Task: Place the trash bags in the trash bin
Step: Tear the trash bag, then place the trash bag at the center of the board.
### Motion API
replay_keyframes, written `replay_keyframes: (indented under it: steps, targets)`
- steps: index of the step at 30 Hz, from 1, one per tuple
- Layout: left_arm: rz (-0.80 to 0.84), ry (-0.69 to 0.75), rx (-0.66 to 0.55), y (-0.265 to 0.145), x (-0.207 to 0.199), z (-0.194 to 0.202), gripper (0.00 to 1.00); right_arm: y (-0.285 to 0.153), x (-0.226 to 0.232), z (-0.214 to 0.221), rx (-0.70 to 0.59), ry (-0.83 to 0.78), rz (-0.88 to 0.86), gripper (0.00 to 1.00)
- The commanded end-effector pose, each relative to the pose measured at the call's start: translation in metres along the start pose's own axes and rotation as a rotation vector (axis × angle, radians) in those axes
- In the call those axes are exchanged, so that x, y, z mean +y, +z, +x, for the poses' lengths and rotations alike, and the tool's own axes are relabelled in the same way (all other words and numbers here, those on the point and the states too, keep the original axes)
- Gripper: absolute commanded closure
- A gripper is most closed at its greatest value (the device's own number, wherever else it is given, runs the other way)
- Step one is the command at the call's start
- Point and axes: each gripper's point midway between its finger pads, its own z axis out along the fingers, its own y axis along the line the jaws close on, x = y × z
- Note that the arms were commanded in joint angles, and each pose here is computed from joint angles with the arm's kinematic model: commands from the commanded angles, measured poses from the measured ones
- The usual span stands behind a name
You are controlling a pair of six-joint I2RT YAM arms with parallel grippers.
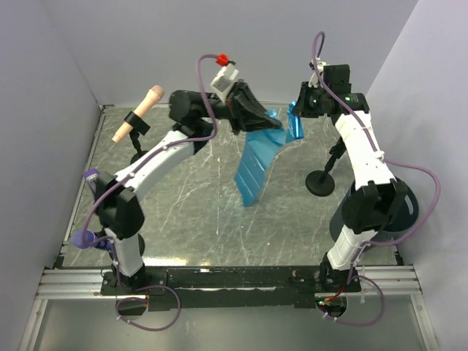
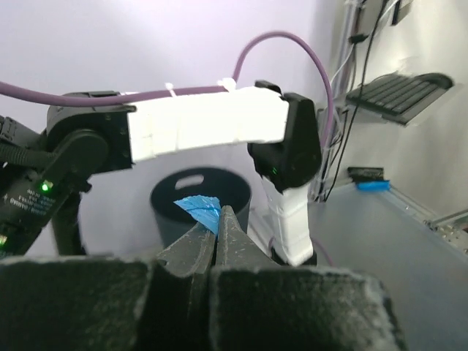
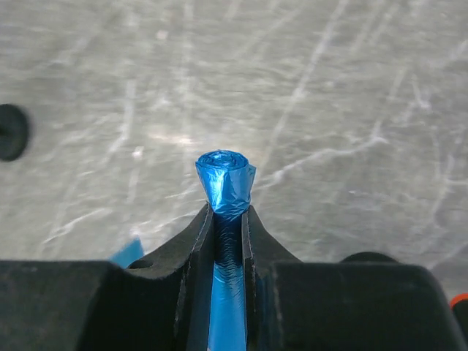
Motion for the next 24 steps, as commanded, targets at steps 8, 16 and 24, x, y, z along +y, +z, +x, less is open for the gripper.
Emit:
replay_keyframes:
  steps: [8,16,24]
  targets:
    - [-0.294,0.074,0.13,-0.084,0.015,0.007,0.99,0.124,-0.082,0.03,0.12,-0.126,0.383,1.0]
    - [-0.485,0.108,0.112,-0.095,0.038,-0.002,0.98,0.181,-0.129,0.066,0.207,-0.261,0.465,0.54]
    - [-0.549,0.089,0.104,-0.1,0.058,-0.001,0.95,0.116,-0.049,0.017,0.103,-0.14,0.106,0.12]
